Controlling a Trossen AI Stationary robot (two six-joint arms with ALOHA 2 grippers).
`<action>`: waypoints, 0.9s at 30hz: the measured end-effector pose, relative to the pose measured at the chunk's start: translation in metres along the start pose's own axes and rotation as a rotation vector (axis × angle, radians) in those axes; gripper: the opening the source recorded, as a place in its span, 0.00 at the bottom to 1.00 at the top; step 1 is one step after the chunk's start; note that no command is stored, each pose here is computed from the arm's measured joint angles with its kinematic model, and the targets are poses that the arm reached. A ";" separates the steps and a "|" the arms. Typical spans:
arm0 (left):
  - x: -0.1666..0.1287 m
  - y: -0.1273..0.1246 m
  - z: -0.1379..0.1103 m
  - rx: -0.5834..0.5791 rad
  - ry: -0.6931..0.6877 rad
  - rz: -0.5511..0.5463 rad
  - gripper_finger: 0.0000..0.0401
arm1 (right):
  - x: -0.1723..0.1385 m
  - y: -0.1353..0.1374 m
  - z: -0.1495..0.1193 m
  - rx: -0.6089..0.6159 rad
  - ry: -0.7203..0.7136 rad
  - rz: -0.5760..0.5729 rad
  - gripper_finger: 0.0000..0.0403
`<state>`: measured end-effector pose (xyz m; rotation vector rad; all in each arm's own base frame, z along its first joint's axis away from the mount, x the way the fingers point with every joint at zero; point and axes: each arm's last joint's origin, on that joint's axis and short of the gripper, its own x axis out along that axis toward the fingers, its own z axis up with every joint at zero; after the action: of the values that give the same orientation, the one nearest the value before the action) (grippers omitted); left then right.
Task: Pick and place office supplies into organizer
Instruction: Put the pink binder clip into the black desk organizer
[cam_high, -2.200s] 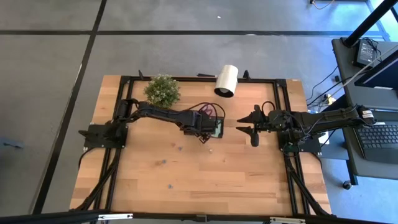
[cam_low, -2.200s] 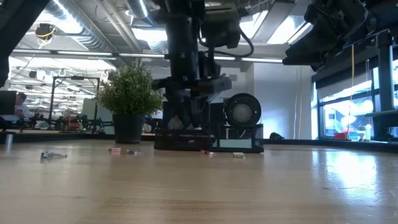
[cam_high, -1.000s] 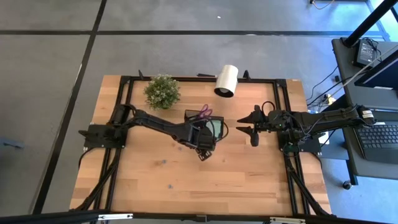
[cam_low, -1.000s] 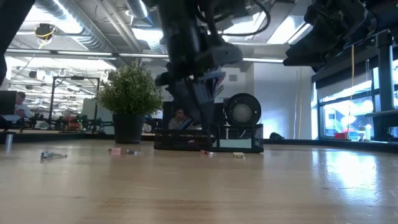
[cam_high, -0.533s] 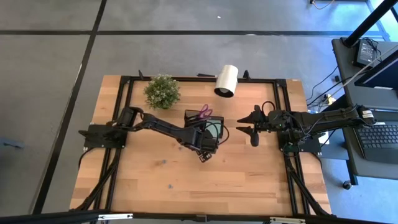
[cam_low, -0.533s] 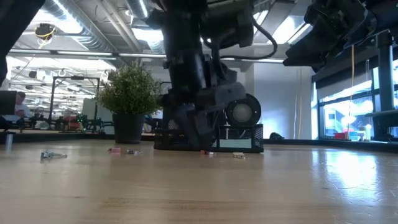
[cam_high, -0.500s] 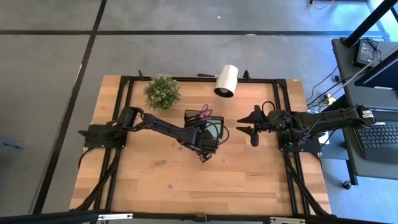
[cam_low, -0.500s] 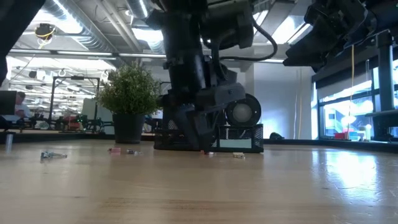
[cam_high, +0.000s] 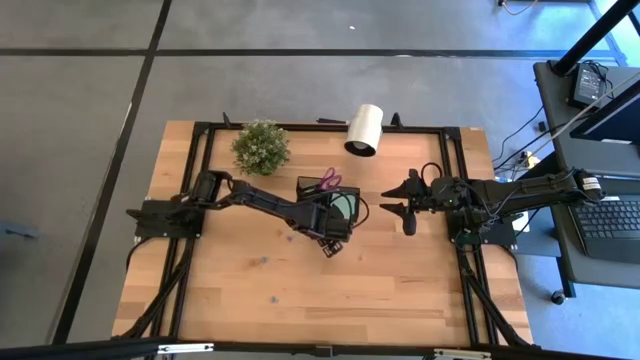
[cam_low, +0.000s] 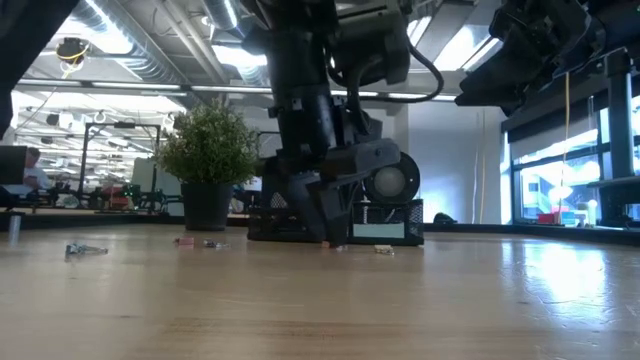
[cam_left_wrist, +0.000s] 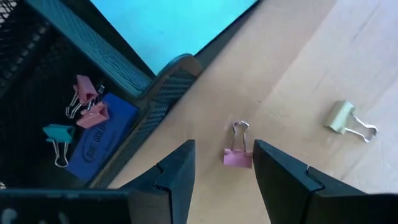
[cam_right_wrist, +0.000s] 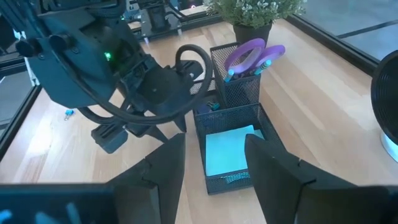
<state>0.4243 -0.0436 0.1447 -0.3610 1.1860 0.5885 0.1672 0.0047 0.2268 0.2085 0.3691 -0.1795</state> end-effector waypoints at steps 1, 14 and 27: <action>0.000 0.000 0.000 0.000 0.002 -0.001 0.39 | 0.000 0.000 0.000 0.001 0.000 0.000 0.42; 0.006 0.000 0.000 0.013 0.043 -0.038 0.39 | 0.000 0.000 0.000 -0.001 0.000 0.000 0.42; 0.010 -0.002 -0.001 0.015 0.047 -0.036 0.29 | 0.000 0.000 0.000 -0.004 0.000 -0.001 0.42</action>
<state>0.4272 -0.0429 0.1348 -0.3844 1.2257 0.5419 0.1672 0.0046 0.2268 0.2045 0.3700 -0.1792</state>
